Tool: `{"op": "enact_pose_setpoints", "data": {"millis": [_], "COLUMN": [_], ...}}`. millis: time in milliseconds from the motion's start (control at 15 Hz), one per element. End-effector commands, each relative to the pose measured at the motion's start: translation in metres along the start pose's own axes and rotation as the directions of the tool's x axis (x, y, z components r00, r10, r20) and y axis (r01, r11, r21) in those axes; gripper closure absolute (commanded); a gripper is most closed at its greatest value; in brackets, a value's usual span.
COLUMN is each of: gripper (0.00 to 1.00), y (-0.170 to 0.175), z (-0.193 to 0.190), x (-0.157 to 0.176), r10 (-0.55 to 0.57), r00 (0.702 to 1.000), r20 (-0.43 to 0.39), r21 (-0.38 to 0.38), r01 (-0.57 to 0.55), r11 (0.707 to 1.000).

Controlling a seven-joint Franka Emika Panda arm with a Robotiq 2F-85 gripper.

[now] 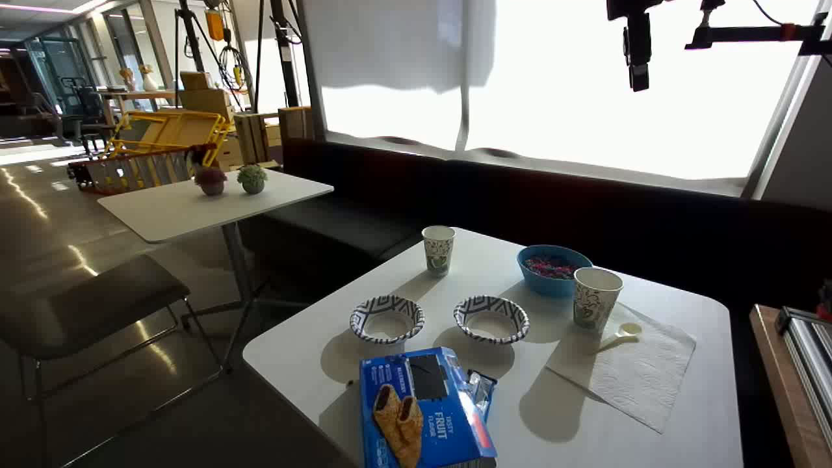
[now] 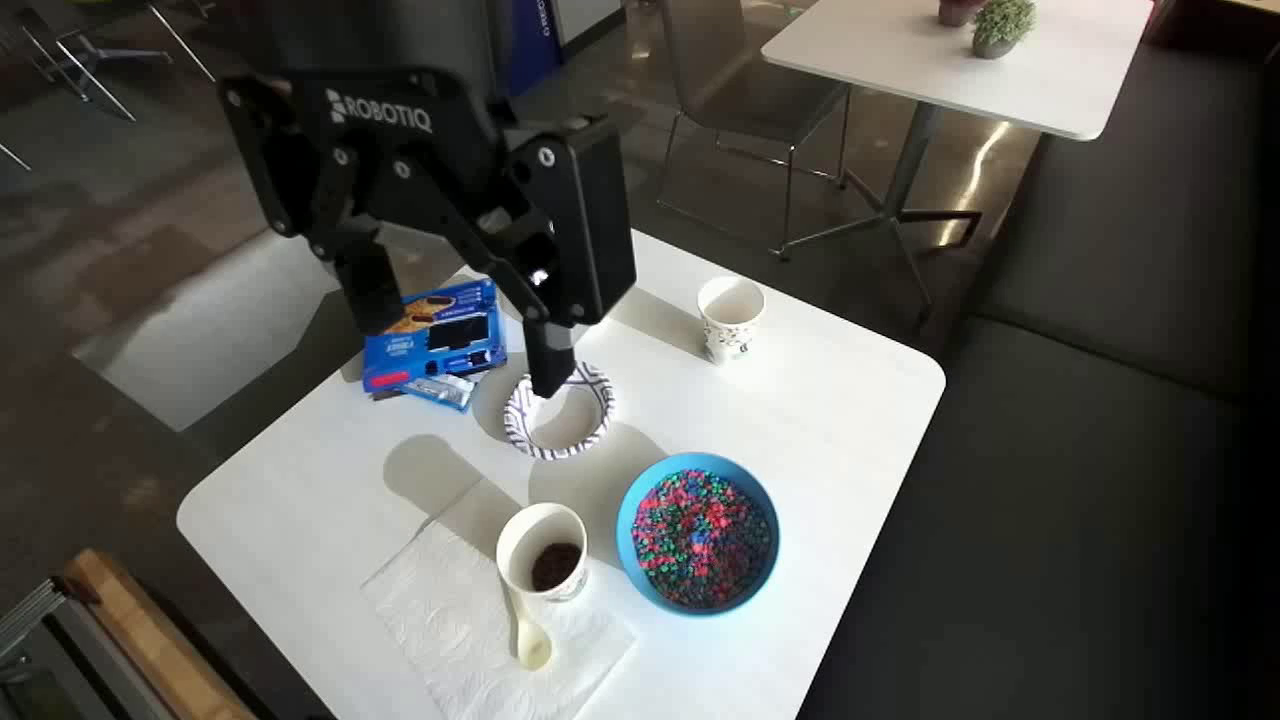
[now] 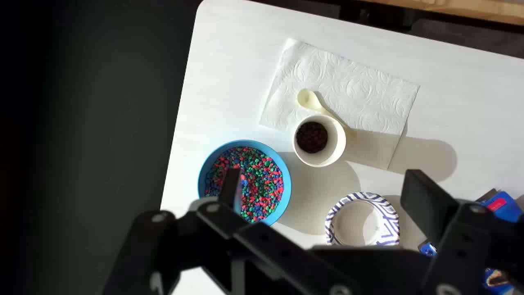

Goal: Move the blue bowl backwards.

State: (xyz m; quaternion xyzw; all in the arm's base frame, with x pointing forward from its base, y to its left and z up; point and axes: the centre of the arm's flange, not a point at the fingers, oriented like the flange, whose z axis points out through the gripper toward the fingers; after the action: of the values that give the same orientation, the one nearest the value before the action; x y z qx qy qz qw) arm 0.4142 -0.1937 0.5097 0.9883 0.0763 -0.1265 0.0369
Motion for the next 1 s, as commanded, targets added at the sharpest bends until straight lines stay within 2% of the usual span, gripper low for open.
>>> {"op": "enact_pose_setpoints", "data": {"millis": [0,667,733,933], "gripper": [0.00,0.00,0.00,0.00], "y": [0.000,0.000,-0.003,-0.029], "z": [0.000,0.000,0.001,0.028], "x": [0.000,0.000,0.005,0.030], "r10": [0.000,0.000,0.003,0.126], "r00": [1.000,1.000,1.000,0.992], "r20": [0.000,0.000,-0.006,-0.003], "r21": [0.000,0.000,0.028,0.089], "r01": [0.000,0.000,-0.003,-0.126], "r11": [1.000,1.000,1.000,0.988]}}
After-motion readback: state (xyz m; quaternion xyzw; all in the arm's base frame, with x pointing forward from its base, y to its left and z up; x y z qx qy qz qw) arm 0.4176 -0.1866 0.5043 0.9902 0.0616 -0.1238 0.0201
